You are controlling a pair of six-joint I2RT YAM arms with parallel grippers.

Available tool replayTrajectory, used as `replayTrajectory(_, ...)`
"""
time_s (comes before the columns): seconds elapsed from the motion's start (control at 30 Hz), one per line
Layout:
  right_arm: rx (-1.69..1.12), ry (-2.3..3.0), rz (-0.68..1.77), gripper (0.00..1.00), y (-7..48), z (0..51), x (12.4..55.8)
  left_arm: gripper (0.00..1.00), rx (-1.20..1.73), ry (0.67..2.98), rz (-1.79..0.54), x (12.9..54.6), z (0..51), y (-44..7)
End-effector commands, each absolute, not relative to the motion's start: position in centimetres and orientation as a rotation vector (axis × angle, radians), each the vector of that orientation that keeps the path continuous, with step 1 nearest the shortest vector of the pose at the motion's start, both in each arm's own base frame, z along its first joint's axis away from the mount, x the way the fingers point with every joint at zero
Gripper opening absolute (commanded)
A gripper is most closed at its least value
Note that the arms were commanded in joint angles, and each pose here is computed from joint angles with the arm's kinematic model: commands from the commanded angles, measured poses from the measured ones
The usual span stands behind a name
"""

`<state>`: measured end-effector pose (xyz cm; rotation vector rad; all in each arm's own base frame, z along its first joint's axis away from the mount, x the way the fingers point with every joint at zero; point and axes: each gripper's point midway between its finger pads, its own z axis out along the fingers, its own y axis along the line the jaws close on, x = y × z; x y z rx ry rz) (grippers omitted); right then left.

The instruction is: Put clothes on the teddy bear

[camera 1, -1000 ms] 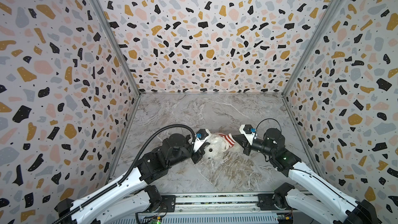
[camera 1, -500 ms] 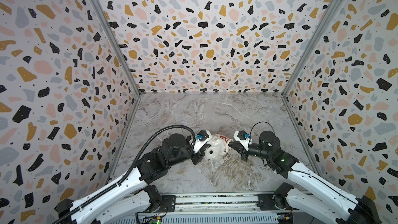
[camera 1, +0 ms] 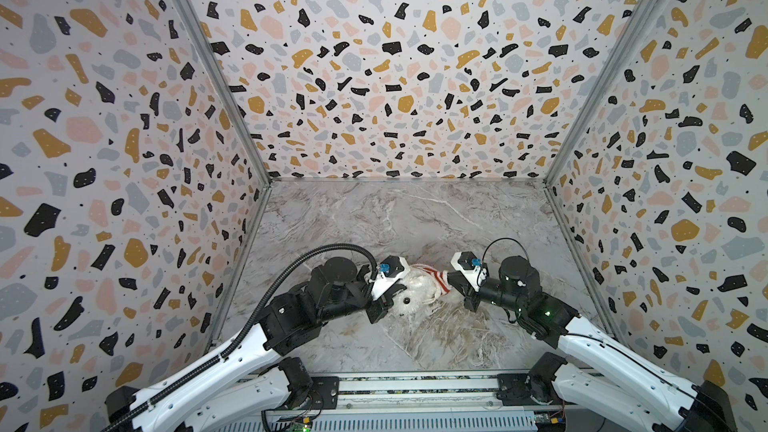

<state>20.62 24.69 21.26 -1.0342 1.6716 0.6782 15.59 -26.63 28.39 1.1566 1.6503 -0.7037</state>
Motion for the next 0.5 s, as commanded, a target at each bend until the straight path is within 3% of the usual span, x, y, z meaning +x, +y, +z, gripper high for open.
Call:
replayTrajectory(0.0,-1.022,1.672,0.673,0.02,24.7,22.3,20.8,0.00,1.164,1.544,-0.737,15.0,31.4,-26.9)
replayTrajectory(0.47,-1.263,1.628,0.859,0.04,27.9,20.9,15.4,0.00,1.144,1.541,-0.696,15.3,31.6,-26.3)
